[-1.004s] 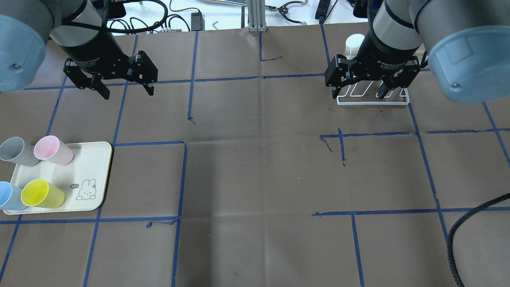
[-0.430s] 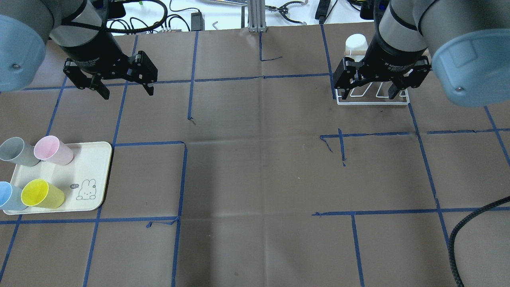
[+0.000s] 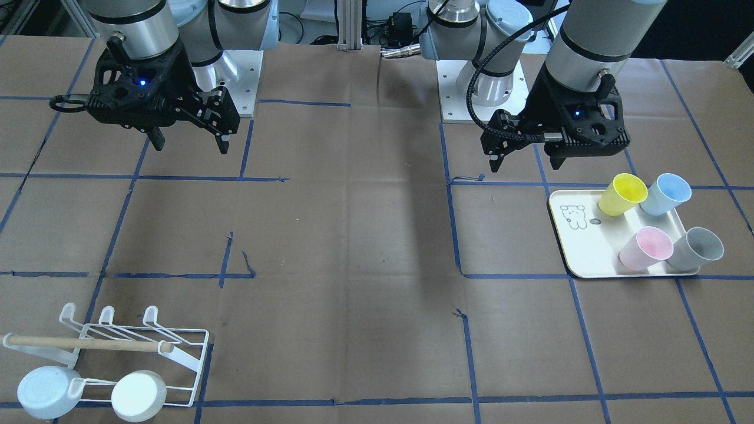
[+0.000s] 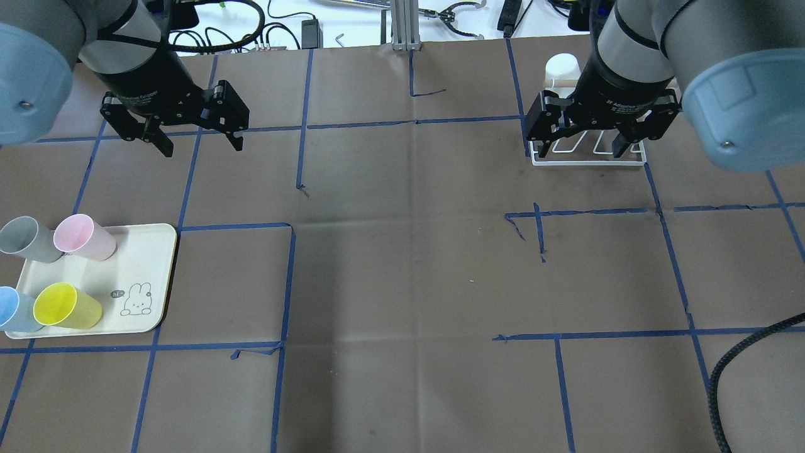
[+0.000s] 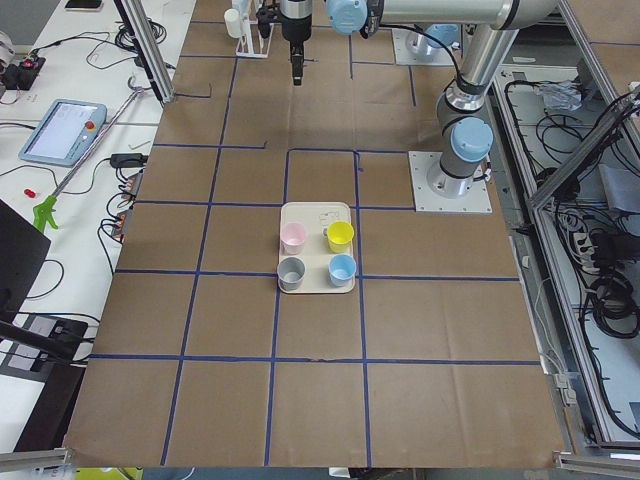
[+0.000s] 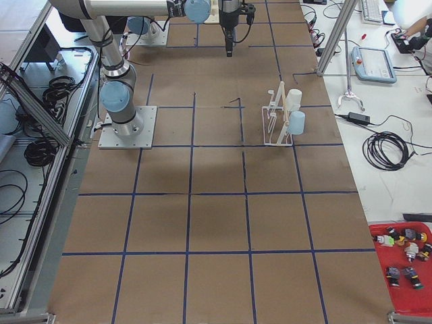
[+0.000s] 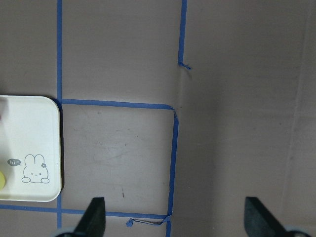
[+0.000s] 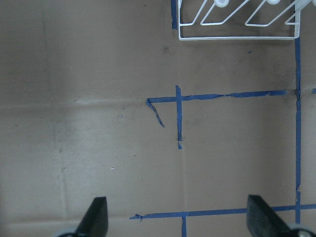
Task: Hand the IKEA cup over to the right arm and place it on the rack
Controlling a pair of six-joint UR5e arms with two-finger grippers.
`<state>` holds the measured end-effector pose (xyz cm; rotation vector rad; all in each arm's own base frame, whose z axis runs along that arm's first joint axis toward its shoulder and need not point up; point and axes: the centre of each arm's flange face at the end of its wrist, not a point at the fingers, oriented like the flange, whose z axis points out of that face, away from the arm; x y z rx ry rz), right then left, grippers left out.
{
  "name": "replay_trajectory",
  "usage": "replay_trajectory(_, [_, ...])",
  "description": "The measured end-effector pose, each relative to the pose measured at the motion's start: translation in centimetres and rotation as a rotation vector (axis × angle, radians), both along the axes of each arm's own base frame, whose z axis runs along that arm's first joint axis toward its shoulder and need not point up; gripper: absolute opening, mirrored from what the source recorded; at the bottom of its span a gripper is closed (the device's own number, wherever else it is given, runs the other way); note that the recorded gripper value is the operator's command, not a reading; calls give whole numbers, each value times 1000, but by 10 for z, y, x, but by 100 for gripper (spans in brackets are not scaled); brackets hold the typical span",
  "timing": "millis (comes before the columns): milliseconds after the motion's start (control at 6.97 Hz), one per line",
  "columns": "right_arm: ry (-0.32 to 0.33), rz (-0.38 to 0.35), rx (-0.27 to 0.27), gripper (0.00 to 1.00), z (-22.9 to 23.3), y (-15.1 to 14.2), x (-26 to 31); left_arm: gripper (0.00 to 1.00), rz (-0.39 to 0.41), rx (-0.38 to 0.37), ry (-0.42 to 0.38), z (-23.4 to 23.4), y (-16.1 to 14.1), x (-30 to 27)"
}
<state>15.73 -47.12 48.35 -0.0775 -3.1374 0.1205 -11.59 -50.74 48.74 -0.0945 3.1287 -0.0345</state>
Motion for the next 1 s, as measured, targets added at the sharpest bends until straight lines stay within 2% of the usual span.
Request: replay_trajectory(1004, [5, 9, 13, 100, -4, -1, 0, 99, 0, 0, 0, 0, 0, 0])
